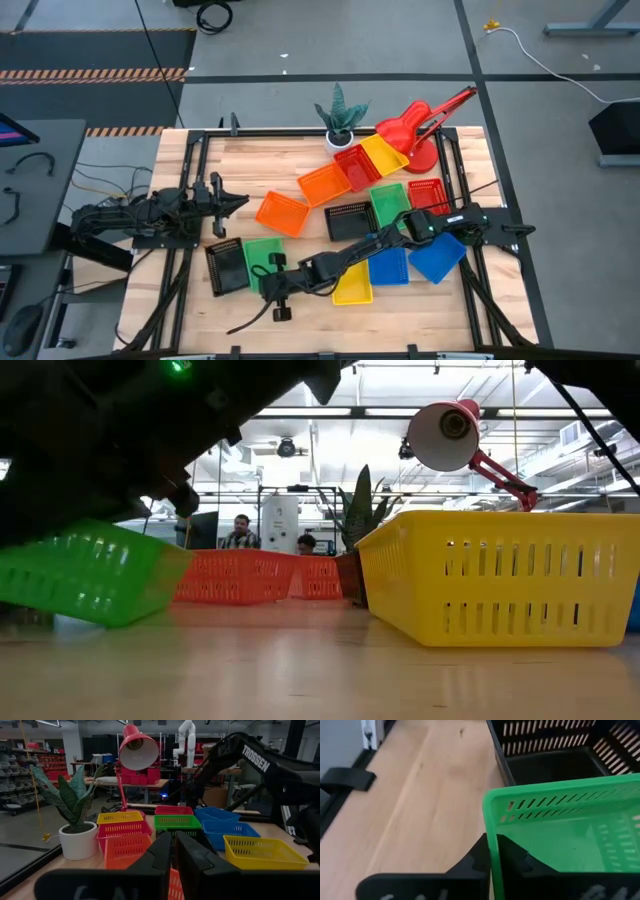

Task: Stack baskets by color
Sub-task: Move the left green bin to the bottom left of the table

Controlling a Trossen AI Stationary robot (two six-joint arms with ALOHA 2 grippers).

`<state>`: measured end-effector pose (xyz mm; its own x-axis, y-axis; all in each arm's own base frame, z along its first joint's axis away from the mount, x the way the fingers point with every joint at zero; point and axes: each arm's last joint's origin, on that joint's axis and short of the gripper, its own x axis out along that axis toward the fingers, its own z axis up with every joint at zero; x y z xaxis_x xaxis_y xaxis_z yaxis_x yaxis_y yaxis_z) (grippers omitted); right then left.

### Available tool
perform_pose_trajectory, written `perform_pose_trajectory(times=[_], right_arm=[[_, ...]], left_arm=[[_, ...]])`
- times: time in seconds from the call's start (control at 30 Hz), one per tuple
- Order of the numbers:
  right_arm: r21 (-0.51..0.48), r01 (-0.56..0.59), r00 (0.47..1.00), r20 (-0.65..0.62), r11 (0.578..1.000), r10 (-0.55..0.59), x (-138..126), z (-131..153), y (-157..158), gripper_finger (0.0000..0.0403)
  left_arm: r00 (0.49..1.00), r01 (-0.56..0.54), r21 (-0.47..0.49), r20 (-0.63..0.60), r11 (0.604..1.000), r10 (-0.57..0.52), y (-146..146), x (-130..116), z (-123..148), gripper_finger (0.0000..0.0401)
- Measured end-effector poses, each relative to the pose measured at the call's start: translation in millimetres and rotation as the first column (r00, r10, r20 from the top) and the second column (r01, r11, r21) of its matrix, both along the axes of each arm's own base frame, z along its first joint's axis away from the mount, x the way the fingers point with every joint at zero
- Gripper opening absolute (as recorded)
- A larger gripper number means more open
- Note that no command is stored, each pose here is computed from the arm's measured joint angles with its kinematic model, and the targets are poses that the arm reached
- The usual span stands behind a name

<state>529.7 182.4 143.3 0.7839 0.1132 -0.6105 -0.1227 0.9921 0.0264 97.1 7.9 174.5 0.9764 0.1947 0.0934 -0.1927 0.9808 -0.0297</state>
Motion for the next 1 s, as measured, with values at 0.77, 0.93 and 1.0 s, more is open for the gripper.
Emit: perform_pose_trajectory(times=[0.77, 0.93, 1.0], right_arm=[[-0.155, 0.322, 0.903, -0.245, 0.934, -0.352, -61.3, 71.8, -5.9, 0.0105], [-0.167, 0.376, 0.864, -0.292, 0.911, -0.41, -57.2, 42.1, -8.3, 0.0044], [-0.148, 0.38, 0.868, -0.285, 0.913, -0.407, -48.1, 21.6, -9.6, 0.0018]], left_arm=[[1.0, 0.0, 0.0, 0.003, 1.0, 0.0, 0.0, 0.0, 0.3, 0.0037], [1.0, 0.0, 0.0, 0.002, 1.0, 0.0, 0.0, 0.0, 0.2, 0.0031], [1.0, 0.0, 0.0, 0.003, 1.0, 0.0, 0.0, 0.0, 0.2, 0.003]])
